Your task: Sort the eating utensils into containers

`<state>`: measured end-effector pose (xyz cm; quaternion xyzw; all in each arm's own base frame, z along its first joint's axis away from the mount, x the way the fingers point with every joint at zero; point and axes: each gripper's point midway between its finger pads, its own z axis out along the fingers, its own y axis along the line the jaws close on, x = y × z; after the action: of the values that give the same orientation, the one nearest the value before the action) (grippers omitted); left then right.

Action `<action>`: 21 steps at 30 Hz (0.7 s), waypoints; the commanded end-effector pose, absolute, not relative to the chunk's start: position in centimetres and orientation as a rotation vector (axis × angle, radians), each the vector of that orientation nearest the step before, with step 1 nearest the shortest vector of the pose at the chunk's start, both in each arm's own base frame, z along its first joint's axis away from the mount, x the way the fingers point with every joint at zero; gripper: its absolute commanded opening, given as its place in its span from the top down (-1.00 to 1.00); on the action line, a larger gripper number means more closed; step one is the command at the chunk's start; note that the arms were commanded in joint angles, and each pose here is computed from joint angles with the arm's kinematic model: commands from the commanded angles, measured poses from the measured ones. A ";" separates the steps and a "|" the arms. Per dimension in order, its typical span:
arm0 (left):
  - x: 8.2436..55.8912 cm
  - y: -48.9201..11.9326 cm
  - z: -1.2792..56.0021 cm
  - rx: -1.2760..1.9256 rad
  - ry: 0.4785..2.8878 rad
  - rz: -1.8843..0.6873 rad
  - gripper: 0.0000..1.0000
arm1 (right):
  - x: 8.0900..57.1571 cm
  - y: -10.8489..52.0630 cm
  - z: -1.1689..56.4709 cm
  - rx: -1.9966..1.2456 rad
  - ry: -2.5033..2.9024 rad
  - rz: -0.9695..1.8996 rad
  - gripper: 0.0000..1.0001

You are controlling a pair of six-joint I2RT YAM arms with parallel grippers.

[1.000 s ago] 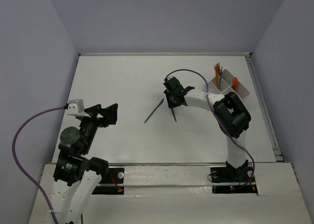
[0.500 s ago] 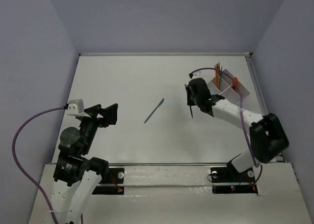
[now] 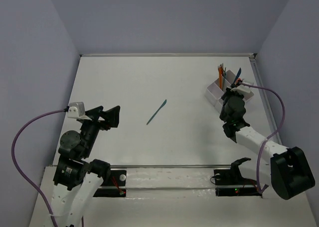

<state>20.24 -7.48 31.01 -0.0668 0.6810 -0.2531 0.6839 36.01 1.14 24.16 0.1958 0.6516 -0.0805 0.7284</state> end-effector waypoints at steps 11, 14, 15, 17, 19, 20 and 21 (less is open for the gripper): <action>19.4 -7.8 32.6 -0.118 1.455 -0.599 -0.98 | 37.9 -1.4 23.8 0.369 1.293 -0.450 0.86; 19.4 -7.7 32.6 -0.119 1.455 -0.595 -0.98 | 38.5 -1.5 21.9 0.364 1.340 -0.464 0.86; 19.2 -7.9 32.6 -0.112 1.453 -0.604 -0.98 | 38.6 -1.4 21.5 0.369 1.346 -0.457 0.86; 19.2 -7.9 32.6 -0.112 1.455 -0.603 -0.98 | 38.8 -1.4 20.8 0.368 1.359 -0.461 0.86; 19.3 -7.8 32.6 -0.114 1.454 -0.602 -0.98 | 38.9 -1.6 20.4 0.382 1.358 -0.481 0.86; 19.2 -7.8 32.6 -0.114 1.453 -0.603 -0.98 | 38.9 -1.6 20.3 0.382 1.362 -0.486 0.86; 19.2 -7.9 32.7 -0.112 1.453 -0.604 -0.98 | 38.9 -1.5 20.3 0.381 1.363 -0.473 0.86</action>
<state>19.43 -7.93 31.57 -0.0559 0.6712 -0.2684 0.6887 38.86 -0.79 17.70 0.1212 0.6634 -0.2259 0.7030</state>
